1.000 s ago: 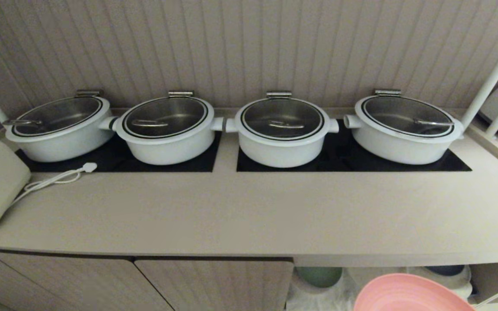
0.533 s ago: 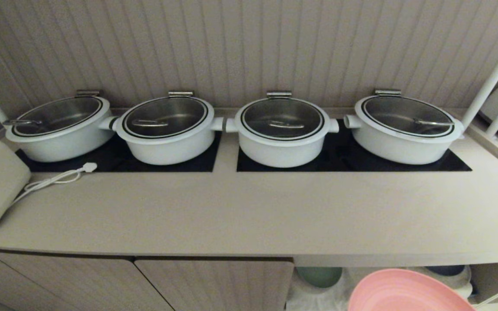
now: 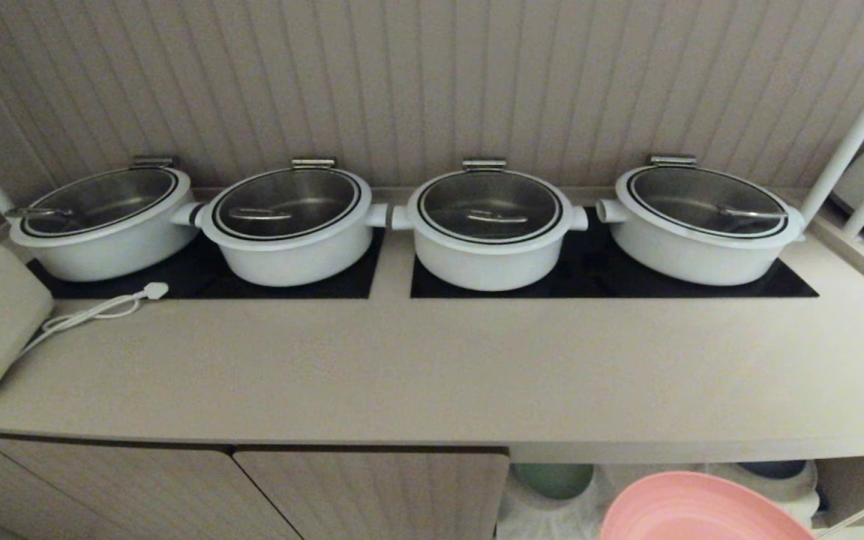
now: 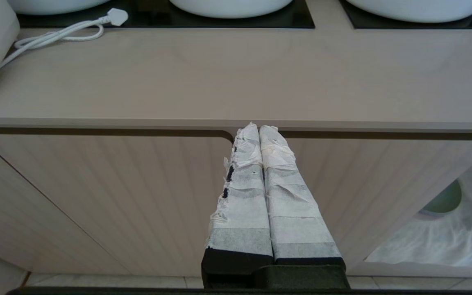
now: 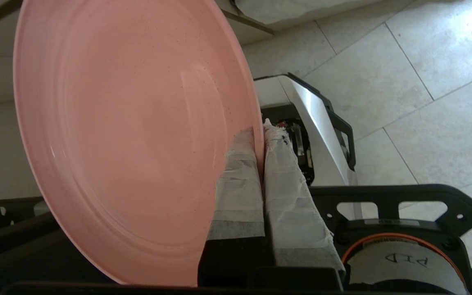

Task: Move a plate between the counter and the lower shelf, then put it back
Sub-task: Put the plate

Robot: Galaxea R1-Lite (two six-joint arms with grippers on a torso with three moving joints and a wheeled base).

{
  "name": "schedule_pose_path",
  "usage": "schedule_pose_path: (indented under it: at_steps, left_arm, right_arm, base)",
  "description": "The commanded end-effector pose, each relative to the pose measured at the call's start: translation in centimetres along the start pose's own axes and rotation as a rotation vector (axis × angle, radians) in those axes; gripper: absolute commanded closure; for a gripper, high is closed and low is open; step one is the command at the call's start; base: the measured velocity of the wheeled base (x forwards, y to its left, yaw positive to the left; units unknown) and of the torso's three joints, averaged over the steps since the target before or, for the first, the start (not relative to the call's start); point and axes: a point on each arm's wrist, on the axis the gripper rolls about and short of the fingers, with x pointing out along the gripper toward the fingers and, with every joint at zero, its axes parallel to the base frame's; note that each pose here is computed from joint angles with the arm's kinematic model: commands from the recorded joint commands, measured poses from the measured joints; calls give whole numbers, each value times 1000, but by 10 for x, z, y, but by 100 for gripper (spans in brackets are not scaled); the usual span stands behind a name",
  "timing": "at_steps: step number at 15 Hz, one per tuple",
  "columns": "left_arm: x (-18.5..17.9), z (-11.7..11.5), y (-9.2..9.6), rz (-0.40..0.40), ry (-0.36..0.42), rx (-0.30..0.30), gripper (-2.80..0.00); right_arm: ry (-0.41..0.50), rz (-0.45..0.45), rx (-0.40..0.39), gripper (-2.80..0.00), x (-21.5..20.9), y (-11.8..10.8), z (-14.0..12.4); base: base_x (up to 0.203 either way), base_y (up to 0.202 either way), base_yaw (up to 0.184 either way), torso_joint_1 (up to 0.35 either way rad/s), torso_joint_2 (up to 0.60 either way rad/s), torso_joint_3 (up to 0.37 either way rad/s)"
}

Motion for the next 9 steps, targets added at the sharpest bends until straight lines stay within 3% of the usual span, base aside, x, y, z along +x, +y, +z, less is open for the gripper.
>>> schedule_pose_path:
  at_steps: [1, 9]
  left_arm:
    - [0, 0, 0, 0, 0, -1, 0]
    - [0, 0, 0, 0, 0, -1, 0]
  right_arm:
    - [-1, 2, 3, 0, 3, 3, 4]
    - [-23, 17, 3, 0, 11, 19, 25]
  base:
    - [0, 0, 0, 0, 0, 0]
    - [0, 0, 0, 0, 0, 0]
